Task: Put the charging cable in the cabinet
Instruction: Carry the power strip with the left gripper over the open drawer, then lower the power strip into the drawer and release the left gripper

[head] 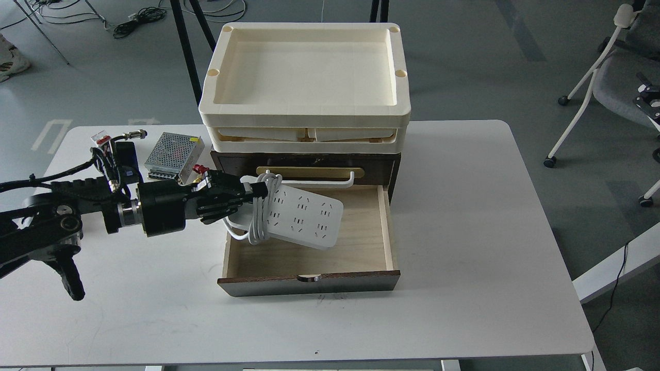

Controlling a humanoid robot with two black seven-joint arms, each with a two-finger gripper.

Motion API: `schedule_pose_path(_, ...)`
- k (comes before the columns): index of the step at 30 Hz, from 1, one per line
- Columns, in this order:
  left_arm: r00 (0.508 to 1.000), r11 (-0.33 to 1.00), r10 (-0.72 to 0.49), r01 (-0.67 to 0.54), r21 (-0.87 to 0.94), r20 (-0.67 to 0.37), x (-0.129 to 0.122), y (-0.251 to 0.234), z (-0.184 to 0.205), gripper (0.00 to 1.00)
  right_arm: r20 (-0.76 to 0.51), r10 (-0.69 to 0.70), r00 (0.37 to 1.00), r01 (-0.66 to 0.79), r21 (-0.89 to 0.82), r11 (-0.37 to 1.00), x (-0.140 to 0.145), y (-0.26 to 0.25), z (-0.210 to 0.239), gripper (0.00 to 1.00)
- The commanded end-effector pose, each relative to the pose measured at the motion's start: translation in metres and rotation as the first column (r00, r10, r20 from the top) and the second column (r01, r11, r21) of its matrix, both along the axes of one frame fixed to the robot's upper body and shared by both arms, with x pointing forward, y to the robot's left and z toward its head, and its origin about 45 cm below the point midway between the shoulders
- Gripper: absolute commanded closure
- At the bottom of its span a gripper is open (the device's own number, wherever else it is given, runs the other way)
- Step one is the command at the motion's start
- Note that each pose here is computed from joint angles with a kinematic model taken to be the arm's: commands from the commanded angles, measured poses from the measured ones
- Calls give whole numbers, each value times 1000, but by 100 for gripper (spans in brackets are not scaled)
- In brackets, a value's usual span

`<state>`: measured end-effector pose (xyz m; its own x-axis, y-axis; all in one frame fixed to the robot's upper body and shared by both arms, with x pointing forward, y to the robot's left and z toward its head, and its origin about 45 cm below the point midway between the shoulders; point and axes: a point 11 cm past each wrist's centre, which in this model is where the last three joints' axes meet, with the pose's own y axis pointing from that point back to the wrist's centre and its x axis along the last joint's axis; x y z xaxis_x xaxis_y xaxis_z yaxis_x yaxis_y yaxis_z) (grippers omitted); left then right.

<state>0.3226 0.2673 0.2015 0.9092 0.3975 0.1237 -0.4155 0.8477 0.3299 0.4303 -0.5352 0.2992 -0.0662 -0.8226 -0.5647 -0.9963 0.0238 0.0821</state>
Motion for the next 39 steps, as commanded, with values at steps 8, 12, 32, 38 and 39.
schedule_pose_path(8, 992, 997, 71, -71, 2, -109, -2, -10, -64, 100, -6, -3, 1000, 3, 1, 1000, -2, -1, -3, 0)
schedule_pose_path(12, 989, 997, 82, -83, -1, -126, -1, -16, -76, 100, -6, -2, 1000, 2, 1, 1000, -2, -1, -3, 0)
schedule_pose_path(32, 966, 968, 237, -244, -53, -102, 10, 24, -63, 3, -14, -6, 1000, 6, 4, 1000, -4, -2, -8, 0)
schedule_pose_path(38, 912, 913, 405, -407, -25, -68, 13, 98, -39, 1, -8, -6, 1000, 6, 9, 1000, -4, -2, -6, 0)
schedule_pose_path(39, 896, 897, 439, -441, -26, -61, 15, 112, -33, 1, -3, -6, 1000, 6, 12, 1000, -3, -1, -5, 0)
